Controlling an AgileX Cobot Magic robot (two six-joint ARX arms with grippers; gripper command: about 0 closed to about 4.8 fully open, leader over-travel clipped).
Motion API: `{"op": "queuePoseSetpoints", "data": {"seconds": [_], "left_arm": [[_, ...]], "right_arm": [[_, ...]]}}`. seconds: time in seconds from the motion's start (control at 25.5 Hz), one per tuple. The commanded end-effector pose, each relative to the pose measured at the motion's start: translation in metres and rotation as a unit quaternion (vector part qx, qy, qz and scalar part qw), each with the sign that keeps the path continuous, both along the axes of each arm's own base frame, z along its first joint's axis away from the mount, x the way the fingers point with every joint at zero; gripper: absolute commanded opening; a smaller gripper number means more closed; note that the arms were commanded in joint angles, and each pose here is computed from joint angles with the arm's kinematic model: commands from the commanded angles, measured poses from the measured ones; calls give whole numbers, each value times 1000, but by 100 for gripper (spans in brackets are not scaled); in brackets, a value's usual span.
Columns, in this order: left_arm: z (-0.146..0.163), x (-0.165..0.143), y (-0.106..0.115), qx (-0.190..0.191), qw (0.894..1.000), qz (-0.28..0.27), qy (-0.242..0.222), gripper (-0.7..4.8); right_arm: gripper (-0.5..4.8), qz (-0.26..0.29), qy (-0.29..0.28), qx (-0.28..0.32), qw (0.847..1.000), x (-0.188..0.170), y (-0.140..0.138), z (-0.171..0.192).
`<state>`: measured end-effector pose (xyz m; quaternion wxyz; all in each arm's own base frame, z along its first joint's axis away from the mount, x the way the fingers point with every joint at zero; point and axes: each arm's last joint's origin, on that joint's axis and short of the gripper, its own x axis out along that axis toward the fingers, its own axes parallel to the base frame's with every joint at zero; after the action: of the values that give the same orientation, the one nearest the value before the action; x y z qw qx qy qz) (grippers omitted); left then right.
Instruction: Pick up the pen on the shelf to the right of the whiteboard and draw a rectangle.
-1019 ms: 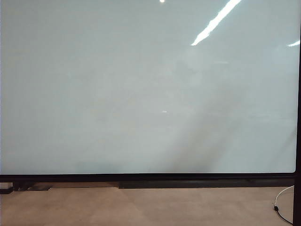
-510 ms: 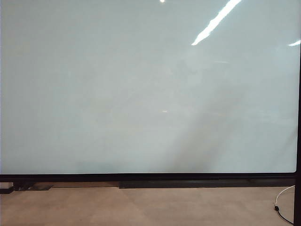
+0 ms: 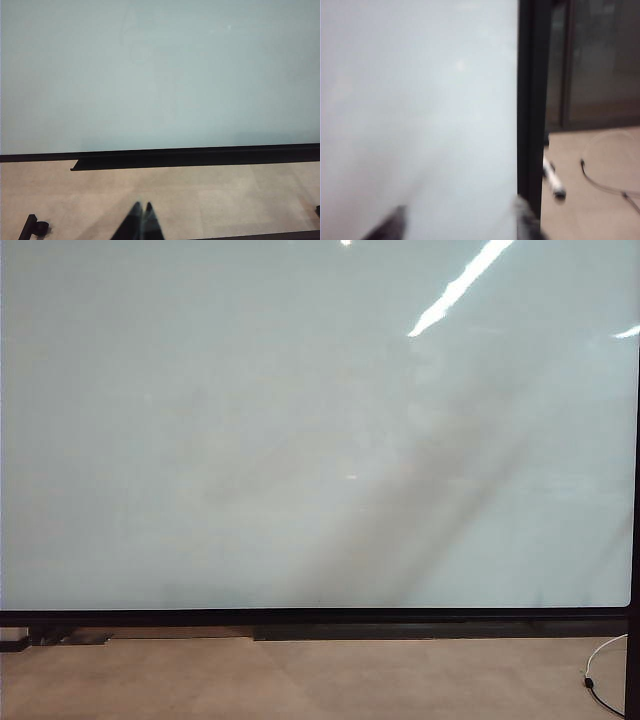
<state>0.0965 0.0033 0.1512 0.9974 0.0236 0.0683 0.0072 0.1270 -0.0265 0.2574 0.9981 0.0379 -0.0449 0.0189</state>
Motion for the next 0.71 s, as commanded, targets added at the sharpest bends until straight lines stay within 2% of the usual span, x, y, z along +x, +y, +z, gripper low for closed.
{"op": "queuePoseSetpoints", "data": {"seconds": [0.04,0.16,0.24,0.35,0.59,0.71], "left_arm": [[2,0,0,0,1000,-2,-5,-5],[2,0,0,0,1000,-2,-5,-5],[2,0,0,0,1000,-3,-5,-5],[2,0,0,1,1000,5,-5,-5],[2,0,0,0,1000,1,-5,-5],[2,0,0,0,1000,-1,-5,-5]], "right_arm": [[294,24,-49,-24,998,13,-27,14],[325,17,-60,7,998,25,-63,7],[339,-2,-68,2,998,37,-70,1],[339,48,-90,-20,995,52,-68,-5],[383,33,-51,-58,996,68,-79,-30],[397,29,-48,-52,997,83,-90,-55]]}}
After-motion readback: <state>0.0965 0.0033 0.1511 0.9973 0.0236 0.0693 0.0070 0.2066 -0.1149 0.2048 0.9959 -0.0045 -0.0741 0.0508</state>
